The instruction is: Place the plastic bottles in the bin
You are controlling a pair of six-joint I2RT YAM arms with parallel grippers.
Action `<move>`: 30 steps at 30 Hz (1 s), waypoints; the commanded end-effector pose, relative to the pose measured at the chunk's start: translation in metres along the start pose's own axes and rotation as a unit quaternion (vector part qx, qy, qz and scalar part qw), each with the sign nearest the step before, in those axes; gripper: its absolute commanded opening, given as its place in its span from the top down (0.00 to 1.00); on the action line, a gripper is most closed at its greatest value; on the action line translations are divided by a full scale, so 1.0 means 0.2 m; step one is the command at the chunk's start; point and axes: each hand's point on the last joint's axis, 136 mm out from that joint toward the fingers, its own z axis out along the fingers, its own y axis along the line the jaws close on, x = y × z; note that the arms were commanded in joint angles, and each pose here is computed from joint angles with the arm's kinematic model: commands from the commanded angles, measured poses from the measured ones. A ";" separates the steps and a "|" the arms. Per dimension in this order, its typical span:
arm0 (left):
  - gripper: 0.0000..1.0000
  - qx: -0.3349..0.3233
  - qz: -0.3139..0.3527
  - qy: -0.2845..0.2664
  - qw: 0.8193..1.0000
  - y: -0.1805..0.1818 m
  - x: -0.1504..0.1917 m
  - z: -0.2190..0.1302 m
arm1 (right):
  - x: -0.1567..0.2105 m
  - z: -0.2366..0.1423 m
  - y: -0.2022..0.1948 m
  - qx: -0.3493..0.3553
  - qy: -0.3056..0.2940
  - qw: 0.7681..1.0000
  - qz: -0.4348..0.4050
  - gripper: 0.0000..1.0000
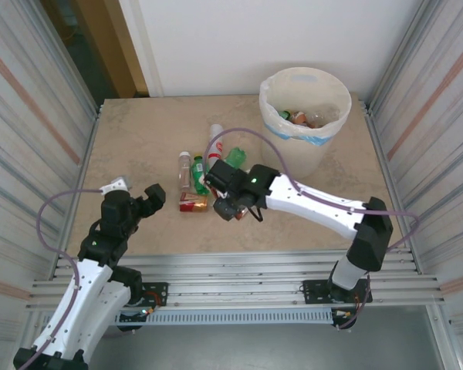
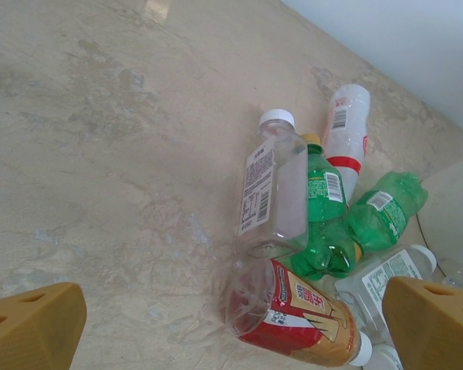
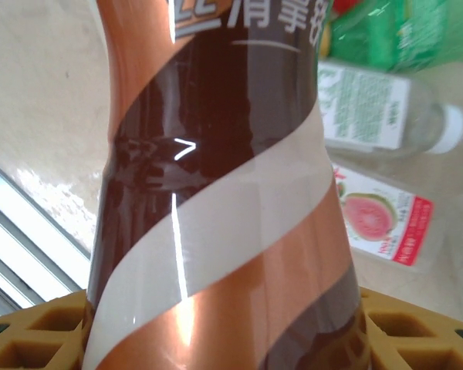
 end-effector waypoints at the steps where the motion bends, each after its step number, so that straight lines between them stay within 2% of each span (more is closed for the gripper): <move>1: 0.01 0.043 0.011 -0.004 0.999 -0.10 -0.05 -0.01 | -0.10 -0.23 -0.17 0.020 -0.056 0.997 0.055 0.78; 8: 0.01 0.095 0.016 0.052 0.994 -0.20 0.09 0.02 | -0.23 -0.54 -0.48 0.054 -0.159 0.977 0.128 0.78; 13: 0.01 0.117 0.064 0.063 0.989 -0.30 0.18 0.02 | -0.28 -0.73 -0.75 0.074 -0.224 0.952 0.195 0.78; 16: 0.01 0.115 0.109 0.088 0.983 -0.34 0.30 0.03 | -0.32 -0.83 -0.93 0.077 -0.264 0.933 0.231 0.78; 20: 0.01 0.080 0.167 0.127 0.974 -0.33 0.47 0.04 | -0.35 -0.90 -1.14 0.092 -0.286 0.915 0.268 0.79; 23: 0.01 0.052 0.199 0.132 0.970 -0.32 0.51 0.03 | -0.37 -0.93 -1.27 0.104 -0.294 0.908 0.279 0.78; 25: 0.01 0.048 0.207 0.130 0.969 -0.34 0.52 0.04 | -0.38 -0.96 -1.36 0.115 -0.299 0.903 0.286 0.77; 30: 0.01 0.064 0.199 0.137 0.968 -0.39 0.55 0.07 | -0.41 -0.90 -1.58 0.118 -0.290 0.897 0.313 0.78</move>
